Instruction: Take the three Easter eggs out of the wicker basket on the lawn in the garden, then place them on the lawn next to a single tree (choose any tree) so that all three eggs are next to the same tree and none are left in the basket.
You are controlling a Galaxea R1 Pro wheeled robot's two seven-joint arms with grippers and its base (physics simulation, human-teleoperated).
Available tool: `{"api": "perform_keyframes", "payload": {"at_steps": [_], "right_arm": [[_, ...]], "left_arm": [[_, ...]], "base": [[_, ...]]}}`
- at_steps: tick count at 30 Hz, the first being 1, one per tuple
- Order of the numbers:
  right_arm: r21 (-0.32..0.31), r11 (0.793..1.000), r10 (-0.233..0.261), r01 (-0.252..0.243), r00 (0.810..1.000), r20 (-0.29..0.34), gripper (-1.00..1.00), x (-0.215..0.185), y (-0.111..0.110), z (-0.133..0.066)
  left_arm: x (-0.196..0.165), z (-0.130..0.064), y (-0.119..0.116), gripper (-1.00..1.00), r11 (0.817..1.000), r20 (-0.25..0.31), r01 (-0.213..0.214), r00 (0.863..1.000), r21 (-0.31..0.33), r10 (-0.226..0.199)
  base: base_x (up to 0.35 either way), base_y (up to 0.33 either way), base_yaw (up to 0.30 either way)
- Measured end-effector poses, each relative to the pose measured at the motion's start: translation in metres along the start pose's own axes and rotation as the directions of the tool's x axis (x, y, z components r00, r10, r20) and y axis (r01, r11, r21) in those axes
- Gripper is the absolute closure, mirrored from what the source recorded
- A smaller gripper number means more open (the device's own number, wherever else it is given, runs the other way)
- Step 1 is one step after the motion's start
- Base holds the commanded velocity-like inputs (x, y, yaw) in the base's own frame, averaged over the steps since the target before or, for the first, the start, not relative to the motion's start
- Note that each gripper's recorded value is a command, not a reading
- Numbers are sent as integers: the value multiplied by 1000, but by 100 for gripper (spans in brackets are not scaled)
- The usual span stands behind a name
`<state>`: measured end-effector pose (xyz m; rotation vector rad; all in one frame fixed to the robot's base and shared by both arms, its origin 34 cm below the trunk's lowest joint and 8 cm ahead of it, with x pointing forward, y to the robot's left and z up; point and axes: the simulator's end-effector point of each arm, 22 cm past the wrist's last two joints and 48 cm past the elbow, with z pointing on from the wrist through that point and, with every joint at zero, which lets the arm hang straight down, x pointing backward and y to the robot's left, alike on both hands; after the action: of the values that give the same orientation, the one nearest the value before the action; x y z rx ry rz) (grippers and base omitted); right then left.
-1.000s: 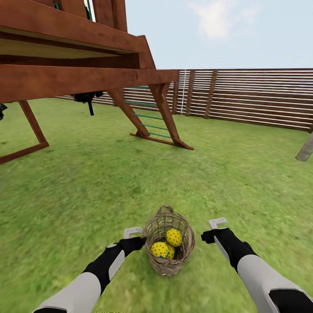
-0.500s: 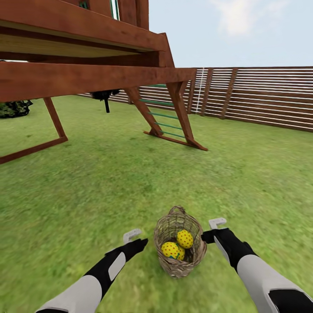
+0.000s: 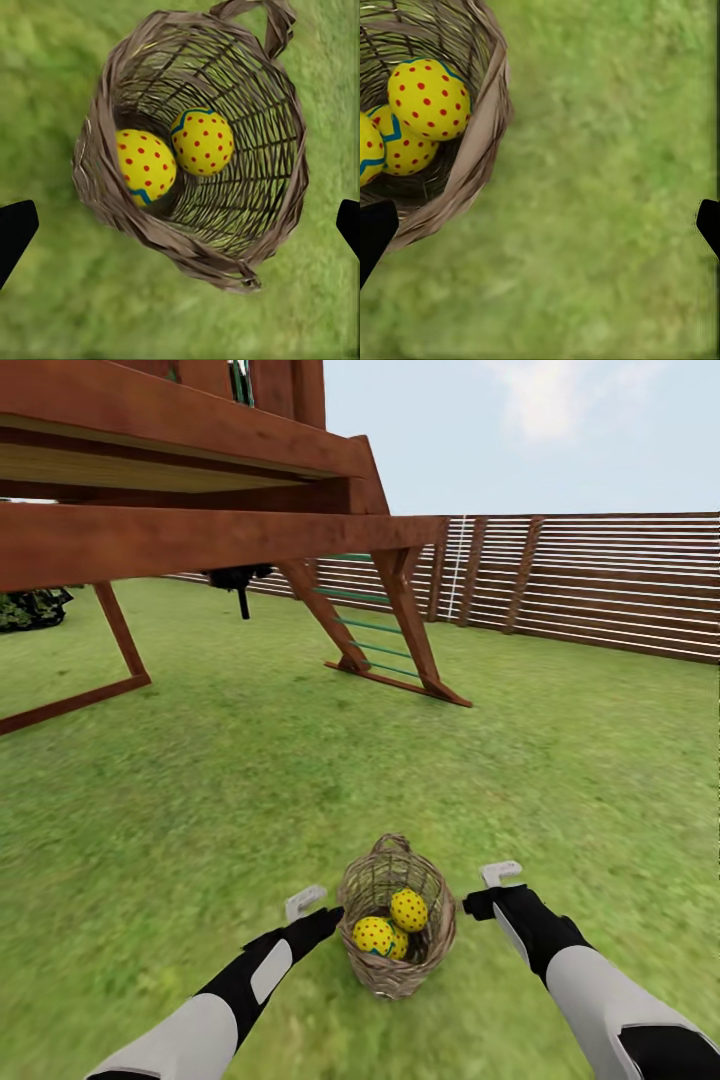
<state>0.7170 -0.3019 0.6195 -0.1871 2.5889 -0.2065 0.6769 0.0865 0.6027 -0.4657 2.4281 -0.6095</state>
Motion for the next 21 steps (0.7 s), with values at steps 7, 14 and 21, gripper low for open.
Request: {"api": "perform_keyframes", "payload": {"at_steps": [7,14,21], "right_arm": [[0,1000,0,0,1000,0,-100,0,0,0],[-1,1000,-2,2,1000,1,-100,0,1,0],[-2,1000,-2,2,1000,1,-100,0,2,0]], "left_arm": [[1,0,0,-100,1000,-2,6,1000,1,-6],[4,0,2,-100,1000,-8,13,1000,-5,-13],[6,0,4,-100,999,-10,37,999,-8,-38]], "base": [[6,-293,8],[170,-282,247],[224,-262,292]]}}
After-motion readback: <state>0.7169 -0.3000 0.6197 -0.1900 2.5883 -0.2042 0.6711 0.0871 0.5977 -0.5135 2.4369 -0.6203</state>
